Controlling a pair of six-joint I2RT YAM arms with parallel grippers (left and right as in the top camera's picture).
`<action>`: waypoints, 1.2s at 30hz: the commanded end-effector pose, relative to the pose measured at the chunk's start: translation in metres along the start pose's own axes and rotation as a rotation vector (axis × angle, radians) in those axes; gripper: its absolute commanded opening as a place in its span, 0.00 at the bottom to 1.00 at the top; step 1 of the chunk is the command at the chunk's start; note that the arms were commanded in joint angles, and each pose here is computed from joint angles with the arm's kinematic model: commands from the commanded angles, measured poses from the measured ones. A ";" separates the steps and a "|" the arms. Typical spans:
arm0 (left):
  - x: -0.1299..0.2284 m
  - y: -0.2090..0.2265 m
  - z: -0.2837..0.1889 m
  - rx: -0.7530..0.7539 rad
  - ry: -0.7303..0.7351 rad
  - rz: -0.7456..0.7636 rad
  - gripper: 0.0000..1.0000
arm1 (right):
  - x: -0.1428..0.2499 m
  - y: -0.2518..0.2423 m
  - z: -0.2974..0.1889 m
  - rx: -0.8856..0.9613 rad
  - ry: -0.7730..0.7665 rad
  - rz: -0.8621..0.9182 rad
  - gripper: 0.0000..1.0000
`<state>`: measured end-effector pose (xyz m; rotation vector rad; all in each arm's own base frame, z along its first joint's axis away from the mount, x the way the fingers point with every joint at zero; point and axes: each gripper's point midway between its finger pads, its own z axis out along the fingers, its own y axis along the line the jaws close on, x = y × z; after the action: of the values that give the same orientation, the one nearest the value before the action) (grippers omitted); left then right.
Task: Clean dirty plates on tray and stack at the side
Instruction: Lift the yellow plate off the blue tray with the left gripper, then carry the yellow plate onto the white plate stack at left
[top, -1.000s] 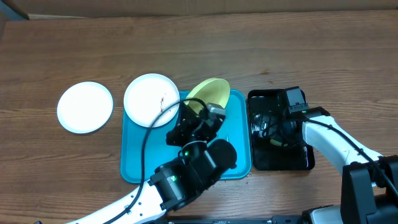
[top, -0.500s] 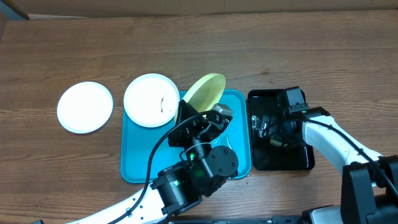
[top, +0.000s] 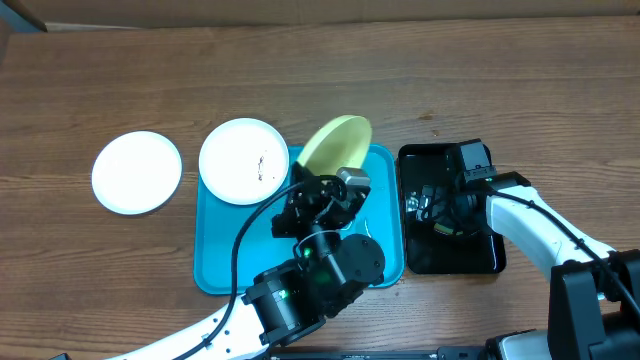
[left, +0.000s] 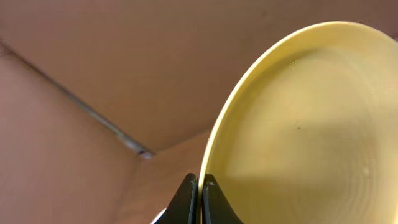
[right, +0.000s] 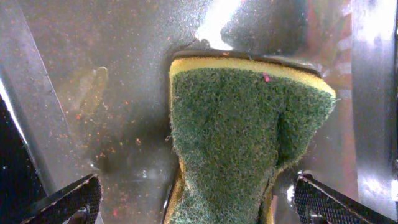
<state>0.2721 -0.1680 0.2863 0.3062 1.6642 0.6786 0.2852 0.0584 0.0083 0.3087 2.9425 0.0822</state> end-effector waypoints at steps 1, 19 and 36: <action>-0.004 -0.034 0.001 0.249 0.008 -0.285 0.04 | -0.004 0.002 -0.006 -0.018 -0.027 -0.001 1.00; 0.130 0.025 0.123 0.491 0.601 -1.096 0.04 | -0.004 0.002 -0.006 -0.018 -0.027 -0.002 1.00; 0.344 0.165 0.147 -0.203 0.898 -1.342 0.04 | -0.004 0.002 -0.006 -0.018 -0.027 -0.001 1.00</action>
<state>0.3072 0.1797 0.1052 -1.3108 2.0983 -0.1061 0.2849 0.0584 0.0081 0.3048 2.9436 0.0821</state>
